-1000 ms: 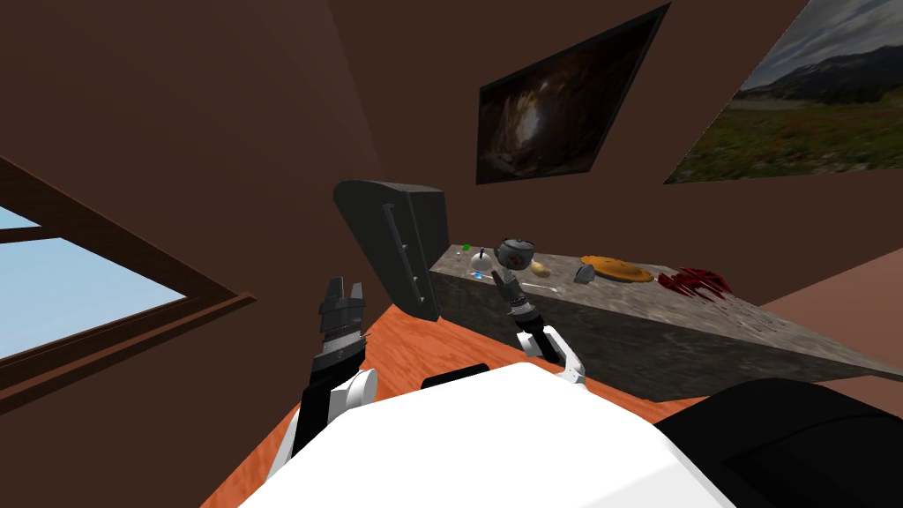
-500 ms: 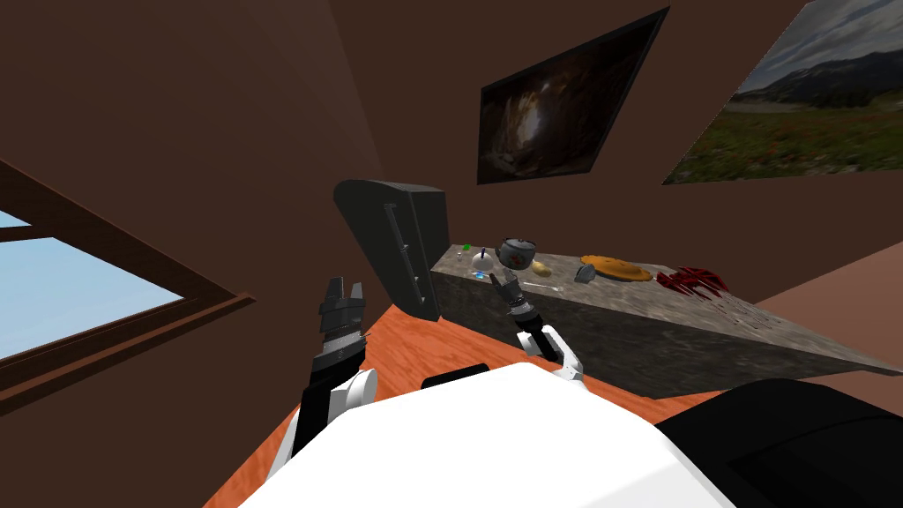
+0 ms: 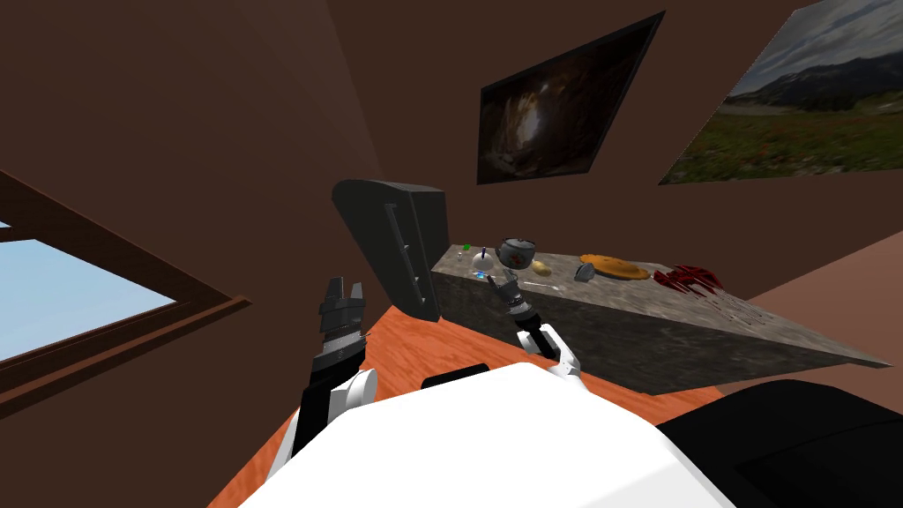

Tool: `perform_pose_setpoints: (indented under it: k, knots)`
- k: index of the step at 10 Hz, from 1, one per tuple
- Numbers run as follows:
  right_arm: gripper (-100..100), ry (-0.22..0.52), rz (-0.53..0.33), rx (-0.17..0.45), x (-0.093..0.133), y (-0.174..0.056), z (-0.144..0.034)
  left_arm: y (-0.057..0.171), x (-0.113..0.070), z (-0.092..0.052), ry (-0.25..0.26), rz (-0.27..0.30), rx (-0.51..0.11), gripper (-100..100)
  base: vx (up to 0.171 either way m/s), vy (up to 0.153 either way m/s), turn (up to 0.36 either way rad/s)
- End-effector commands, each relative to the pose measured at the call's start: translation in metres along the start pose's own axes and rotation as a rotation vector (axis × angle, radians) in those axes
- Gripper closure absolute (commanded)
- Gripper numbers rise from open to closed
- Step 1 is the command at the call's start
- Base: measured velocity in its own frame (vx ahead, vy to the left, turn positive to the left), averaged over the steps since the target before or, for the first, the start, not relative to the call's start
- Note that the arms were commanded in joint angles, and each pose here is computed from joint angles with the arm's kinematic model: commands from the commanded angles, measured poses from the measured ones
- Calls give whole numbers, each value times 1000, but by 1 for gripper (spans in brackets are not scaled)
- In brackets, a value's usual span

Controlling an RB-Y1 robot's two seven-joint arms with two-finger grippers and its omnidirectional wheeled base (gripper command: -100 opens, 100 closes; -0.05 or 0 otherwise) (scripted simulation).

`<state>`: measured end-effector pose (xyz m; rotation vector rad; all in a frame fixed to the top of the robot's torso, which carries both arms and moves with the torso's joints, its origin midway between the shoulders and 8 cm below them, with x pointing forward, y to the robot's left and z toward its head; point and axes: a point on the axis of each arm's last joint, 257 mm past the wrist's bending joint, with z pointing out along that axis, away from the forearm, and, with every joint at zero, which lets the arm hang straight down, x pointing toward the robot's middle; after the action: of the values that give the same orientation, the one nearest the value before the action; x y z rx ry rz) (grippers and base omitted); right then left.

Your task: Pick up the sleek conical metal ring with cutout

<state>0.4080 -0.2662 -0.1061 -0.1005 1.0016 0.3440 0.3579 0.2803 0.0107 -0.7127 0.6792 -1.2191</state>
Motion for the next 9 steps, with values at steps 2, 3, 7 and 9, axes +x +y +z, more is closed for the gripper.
perform_pose_setpoints:
  k: [2, 3, 7, 9]
  knots:
    - [-100, 19, -97, -3, 10, -6, -1, 0, 0, 0, 0, 0, 0, 0, 12, 21, -36]
    - [-100, 19, -106, -4, 10, -6, -1, 0, 0, 0, 0, 0, 0, 0, 3, 11, 2]
    - [-100, 56, -249, -5, 28, -18, -4, 0, 0, 0, 0, 0, 0, 0, 8, 14, -29]
    - [-100, 56, -281, -6, 28, -18, -4, 0, 0, 0, 0, 0, 0, 0, 8, 9, -18]
